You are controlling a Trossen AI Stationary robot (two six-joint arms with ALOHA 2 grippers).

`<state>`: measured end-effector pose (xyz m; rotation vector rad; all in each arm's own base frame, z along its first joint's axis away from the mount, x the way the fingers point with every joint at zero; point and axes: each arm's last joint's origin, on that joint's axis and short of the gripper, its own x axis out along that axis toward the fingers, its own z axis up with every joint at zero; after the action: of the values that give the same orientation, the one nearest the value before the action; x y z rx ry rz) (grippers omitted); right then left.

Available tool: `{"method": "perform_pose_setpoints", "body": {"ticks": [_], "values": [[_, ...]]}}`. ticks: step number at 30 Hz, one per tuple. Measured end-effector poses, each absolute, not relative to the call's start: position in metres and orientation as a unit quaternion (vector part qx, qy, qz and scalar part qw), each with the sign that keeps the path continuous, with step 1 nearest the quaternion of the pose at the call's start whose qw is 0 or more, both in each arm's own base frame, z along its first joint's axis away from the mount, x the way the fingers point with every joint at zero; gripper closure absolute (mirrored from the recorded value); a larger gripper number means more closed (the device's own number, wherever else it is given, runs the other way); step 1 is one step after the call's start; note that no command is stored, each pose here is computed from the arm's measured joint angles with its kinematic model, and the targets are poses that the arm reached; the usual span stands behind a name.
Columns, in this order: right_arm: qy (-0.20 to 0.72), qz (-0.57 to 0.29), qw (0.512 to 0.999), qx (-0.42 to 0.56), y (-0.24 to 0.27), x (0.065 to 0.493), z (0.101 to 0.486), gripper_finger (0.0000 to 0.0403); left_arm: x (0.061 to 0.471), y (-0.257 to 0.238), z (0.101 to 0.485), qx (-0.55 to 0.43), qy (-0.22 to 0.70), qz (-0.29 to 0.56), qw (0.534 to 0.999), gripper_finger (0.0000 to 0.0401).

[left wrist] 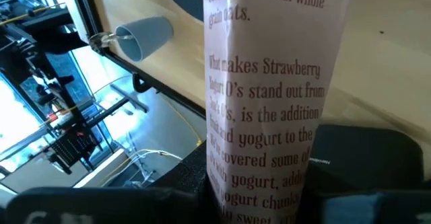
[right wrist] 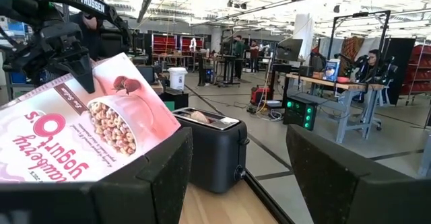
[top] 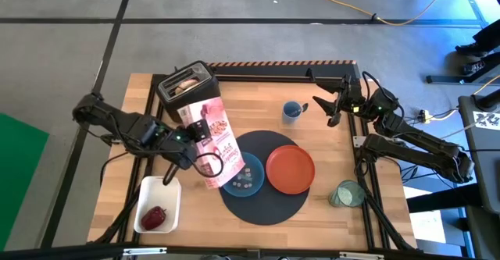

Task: Arrange a breakfast setting
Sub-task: Pour the cereal from the box on the blue bowl

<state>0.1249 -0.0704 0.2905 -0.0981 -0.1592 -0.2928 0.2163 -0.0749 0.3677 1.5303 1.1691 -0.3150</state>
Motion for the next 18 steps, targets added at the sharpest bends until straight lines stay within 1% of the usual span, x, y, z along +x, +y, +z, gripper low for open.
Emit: {"method": "perform_pose_setpoints", "body": {"ticks": [7,18], "values": [[-0.079,-0.146,0.985,-0.049,-0.071,0.125,0.290,0.0171,0.227,-0.080,0.359,0.669,0.507,-0.136,0.526,0.0301],[-0.075,-0.146,0.985,-0.047,-0.071,0.125,0.290,0.0171,0.227,-0.084,0.360,0.677,0.496,-0.131,0.528,0.0301]]}}
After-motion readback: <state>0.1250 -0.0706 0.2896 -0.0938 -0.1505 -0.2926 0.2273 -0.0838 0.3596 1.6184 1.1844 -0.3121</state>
